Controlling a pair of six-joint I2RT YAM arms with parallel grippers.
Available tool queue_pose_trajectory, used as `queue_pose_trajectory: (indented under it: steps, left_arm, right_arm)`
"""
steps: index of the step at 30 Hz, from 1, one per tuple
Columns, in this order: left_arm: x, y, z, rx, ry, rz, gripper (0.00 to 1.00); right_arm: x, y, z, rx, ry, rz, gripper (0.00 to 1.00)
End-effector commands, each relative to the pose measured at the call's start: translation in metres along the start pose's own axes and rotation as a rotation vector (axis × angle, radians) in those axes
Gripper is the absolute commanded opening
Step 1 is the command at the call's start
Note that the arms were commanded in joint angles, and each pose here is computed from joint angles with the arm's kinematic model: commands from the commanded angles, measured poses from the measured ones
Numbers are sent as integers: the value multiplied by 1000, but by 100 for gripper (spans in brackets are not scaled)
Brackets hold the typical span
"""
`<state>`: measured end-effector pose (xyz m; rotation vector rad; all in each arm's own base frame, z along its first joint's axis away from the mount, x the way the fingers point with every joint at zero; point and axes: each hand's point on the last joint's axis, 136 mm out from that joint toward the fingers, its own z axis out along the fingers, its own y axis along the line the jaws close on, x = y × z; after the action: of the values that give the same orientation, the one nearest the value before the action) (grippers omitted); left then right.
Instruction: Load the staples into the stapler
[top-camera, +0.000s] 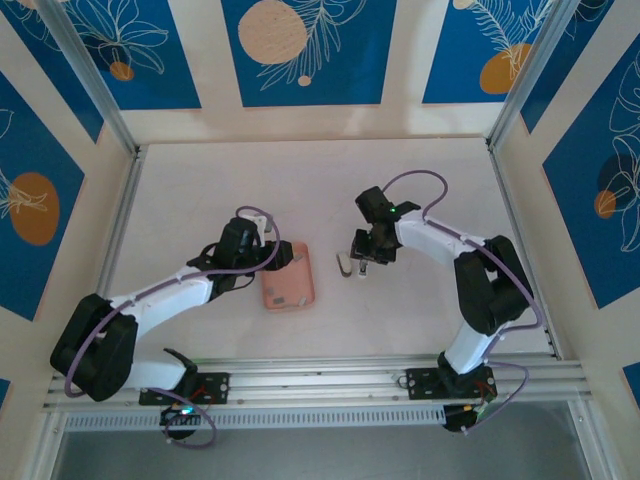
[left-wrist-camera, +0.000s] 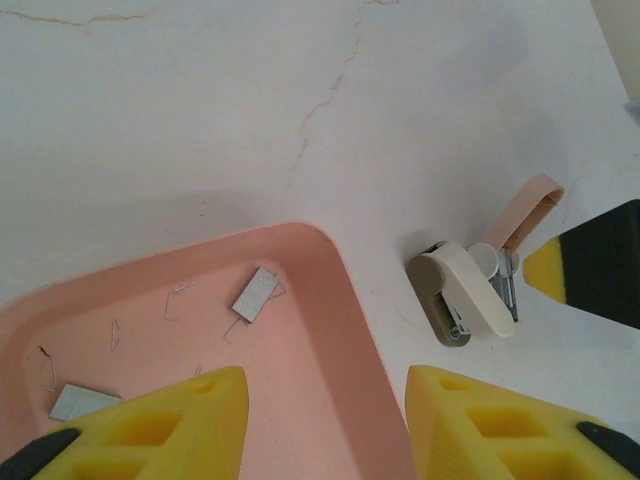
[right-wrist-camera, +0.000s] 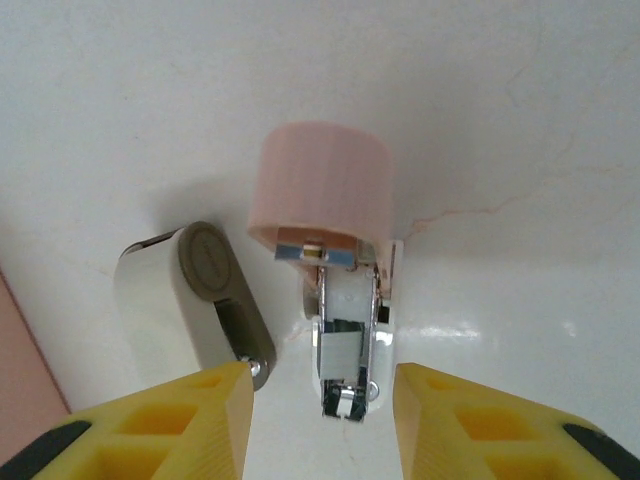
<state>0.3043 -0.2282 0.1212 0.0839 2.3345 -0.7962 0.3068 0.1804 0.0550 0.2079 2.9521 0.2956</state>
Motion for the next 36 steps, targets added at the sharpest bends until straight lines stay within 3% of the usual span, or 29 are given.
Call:
queue_pose_trajectory:
  steps: [1, 8, 15, 21, 26, 36]
  left_arm:
    - [0, -1, -4, 3, -13, -8, 45]
    - [-1, -1, -5, 0, -18, -8, 45]
    - [-1, -2, -5, 3, -16, -9, 45]
    - [0, -2, -5, 8, -15, -10, 45]
    - [0, -3, -4, 11, -13, -14, 45]
    - [-1, -4, -2, 17, -13, -12, 45]
  right_arm:
    - [7, 1, 11, 17, 50, -16, 42]
    - [12, -3, 23, 41, 83, -19, 30]
    - [20, -7, 11, 70, 78, -52, 20]
    - [35, -14, -3, 67, 82, -59, 21]
    - [40, -15, -16, 51, 68, -64, 30]
    - [44, -9, -18, 35, 98, -79, 29]
